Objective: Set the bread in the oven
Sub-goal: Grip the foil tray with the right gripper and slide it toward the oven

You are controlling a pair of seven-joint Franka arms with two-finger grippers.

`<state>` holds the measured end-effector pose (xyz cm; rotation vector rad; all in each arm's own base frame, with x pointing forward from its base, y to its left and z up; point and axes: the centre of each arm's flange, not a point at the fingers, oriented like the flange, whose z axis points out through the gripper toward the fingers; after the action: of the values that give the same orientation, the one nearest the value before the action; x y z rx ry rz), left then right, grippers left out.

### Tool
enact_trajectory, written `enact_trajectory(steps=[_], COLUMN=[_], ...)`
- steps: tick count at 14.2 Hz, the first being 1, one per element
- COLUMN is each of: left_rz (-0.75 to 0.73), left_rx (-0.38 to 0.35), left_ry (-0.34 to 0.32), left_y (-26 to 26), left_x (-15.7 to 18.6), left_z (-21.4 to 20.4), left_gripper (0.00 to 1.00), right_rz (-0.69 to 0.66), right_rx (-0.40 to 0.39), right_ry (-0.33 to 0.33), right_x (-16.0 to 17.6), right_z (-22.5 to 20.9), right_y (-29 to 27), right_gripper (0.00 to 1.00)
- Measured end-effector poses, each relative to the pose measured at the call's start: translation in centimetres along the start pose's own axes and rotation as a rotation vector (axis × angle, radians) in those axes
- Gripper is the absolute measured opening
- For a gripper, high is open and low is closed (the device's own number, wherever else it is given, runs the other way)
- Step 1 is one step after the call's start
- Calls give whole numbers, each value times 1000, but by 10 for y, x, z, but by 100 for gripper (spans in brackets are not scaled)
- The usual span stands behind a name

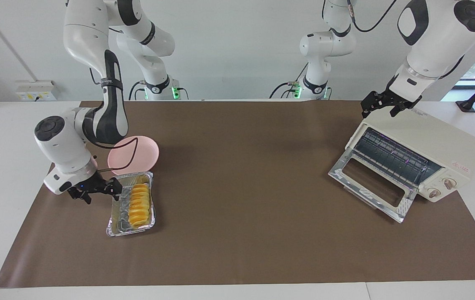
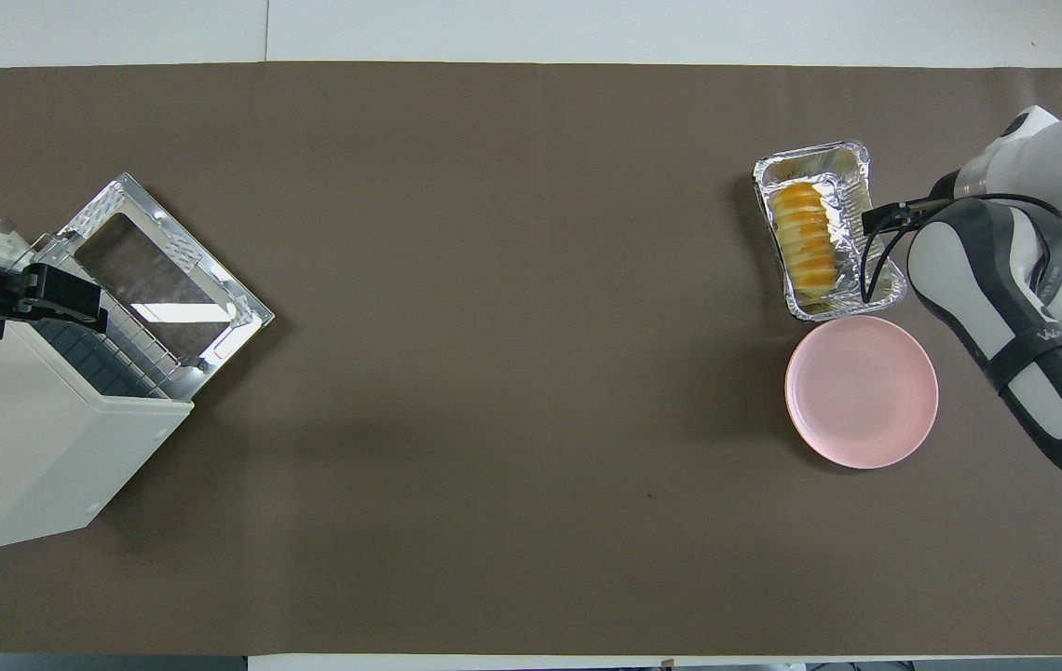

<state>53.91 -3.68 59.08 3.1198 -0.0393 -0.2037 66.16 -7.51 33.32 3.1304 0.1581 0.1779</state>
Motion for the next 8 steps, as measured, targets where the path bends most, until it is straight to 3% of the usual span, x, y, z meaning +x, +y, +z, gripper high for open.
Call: enact_trajectory(steps=[4,8], left_rz=[0,0], left_rx=[0,0], left_ry=[0,0], left_y=[0,0], left_x=[0,0], left_z=[0,0], left_gripper=[100,100], right_rz=[-12,-14], right_rx=[8,12], right_ry=[-11,-21], right_x=[1,-1], right_z=[14,22], right_y=[-9,-11], right_gripper=[91,46])
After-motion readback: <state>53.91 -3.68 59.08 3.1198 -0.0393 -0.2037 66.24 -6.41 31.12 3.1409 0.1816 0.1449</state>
